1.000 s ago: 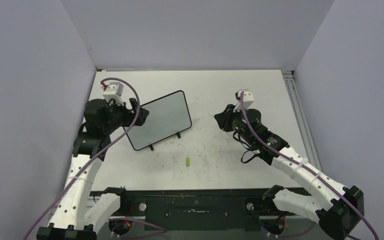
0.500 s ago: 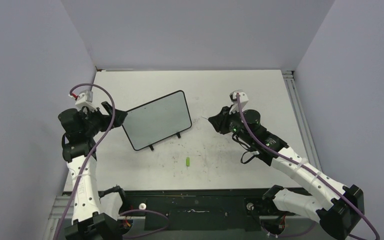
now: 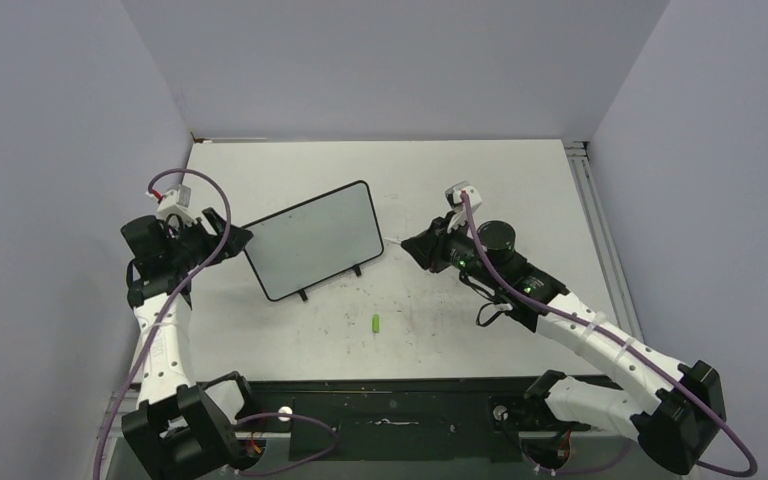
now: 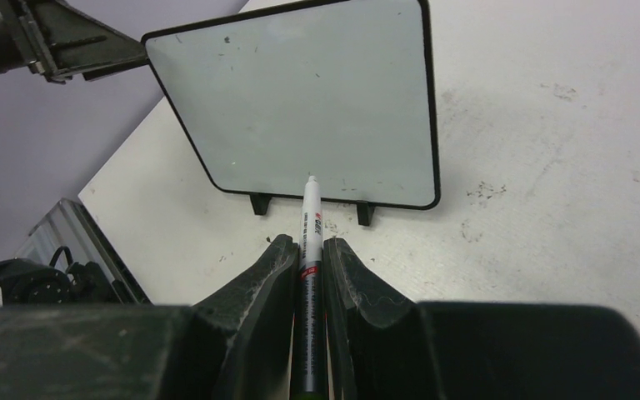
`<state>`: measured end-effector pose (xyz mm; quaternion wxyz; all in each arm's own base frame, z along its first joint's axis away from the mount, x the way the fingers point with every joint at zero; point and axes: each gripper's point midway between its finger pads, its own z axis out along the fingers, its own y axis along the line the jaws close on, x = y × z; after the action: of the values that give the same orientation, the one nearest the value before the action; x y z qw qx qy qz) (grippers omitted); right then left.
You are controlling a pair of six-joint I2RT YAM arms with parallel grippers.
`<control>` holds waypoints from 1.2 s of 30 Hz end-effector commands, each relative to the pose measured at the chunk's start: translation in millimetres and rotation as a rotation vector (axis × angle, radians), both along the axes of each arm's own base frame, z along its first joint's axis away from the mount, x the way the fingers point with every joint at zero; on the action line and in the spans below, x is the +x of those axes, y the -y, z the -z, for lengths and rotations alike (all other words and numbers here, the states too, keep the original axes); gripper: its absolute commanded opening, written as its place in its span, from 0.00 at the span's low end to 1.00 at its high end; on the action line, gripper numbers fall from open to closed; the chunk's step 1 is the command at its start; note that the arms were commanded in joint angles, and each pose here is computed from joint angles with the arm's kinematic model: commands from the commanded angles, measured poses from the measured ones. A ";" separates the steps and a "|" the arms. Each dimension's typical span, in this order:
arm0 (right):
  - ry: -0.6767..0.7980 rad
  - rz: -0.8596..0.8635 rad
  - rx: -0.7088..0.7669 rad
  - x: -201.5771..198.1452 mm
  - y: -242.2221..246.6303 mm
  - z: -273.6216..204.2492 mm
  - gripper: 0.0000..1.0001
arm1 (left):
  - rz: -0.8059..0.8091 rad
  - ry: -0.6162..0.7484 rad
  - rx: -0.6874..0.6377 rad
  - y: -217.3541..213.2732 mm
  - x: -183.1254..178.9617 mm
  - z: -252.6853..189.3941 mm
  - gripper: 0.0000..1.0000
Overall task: Write a sentence on the whiteboard
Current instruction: Adjust the whiteboard at the center of the board.
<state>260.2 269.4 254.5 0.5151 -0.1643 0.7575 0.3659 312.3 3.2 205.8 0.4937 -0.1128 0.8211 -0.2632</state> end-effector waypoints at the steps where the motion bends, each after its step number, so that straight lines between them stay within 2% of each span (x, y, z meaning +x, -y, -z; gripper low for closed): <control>1: 0.069 -0.094 0.040 -8.3 -19.9 -14.6 0.06 | 0.043 0.062 0.044 -4.4 12.0 -11.8 0.59; 11: 0.086 -0.130 0.032 -15.7 -28.8 -14.8 0.06 | 0.096 0.058 0.014 6.9 11.2 -5.6 0.33; 15: 0.088 -0.138 0.029 -17.5 -31.1 -14.9 0.06 | 0.090 0.022 0.034 10.5 7.3 3.1 0.26; 19: 0.090 -0.143 0.028 -18.6 -32.5 -15.4 0.07 | 0.089 -0.011 0.065 16.3 1.5 11.2 0.22; 24: 0.091 -0.149 0.029 -20.3 -34.8 -15.3 0.07 | 0.082 -0.020 0.103 21.8 -6.1 15.6 0.12; 36: 0.094 -0.152 0.023 -22.8 -35.8 -13.9 0.08 | 0.190 -0.043 0.116 53.1 -15.8 26.1 0.05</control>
<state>235.4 300.0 251.8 0.4971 -0.2266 0.7381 0.3960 302.9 -35.6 186.2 0.4668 -0.0362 0.8462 -0.2546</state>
